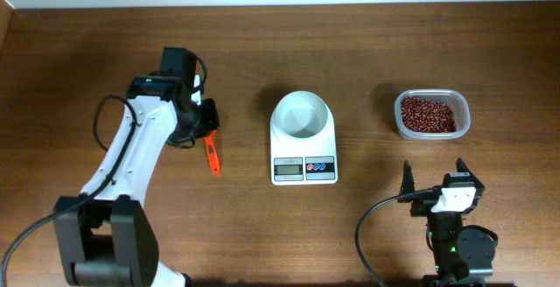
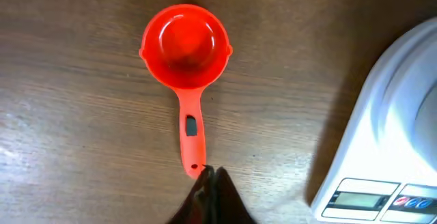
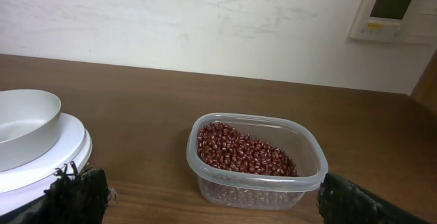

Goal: Scoop item into bowl and weigh 50g on scale
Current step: 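Lower the left gripper and grasp the red scoop's handle, then lift the red scoop with the left gripper toward the scale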

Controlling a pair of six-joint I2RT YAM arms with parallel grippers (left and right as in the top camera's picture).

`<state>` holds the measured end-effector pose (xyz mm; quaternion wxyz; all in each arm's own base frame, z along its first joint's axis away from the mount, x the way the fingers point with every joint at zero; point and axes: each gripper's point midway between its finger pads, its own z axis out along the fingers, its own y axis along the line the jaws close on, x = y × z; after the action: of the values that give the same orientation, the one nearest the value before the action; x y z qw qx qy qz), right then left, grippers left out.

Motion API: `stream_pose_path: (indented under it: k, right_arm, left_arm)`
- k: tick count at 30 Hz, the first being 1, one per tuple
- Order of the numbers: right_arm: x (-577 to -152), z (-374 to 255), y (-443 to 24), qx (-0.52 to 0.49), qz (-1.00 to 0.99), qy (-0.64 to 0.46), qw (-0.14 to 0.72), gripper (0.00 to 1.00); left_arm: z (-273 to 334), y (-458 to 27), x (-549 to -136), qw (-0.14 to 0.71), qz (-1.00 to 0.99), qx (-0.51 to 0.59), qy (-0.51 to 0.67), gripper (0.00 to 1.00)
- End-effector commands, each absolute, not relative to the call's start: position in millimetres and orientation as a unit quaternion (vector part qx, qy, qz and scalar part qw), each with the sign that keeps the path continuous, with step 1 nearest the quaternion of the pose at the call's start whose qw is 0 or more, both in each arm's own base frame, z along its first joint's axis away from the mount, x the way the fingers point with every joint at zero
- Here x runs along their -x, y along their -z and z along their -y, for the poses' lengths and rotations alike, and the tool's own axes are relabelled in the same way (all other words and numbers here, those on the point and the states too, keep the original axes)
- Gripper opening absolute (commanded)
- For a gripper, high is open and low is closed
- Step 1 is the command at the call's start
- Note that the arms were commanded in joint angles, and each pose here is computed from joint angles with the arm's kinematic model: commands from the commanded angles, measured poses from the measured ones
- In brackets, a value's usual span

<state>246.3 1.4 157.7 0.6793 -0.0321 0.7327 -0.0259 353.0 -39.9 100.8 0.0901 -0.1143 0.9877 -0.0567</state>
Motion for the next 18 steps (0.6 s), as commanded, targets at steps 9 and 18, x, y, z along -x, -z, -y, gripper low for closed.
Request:
stream_pose_path:
  k: [9, 18]
  right_arm:
    - [-246, 3, -155, 0.025, -0.735, 0.034, 0.677, 0.99]
    - [-246, 3, -155, 0.025, -0.735, 0.034, 0.677, 0.99]
  left_arm:
    - [28, -47, -353, 0.124, -0.984, 0.127, 0.034, 0.52]
    - [22, -22, -351, 0.124, -0.984, 0.129, 0.014, 0.42]
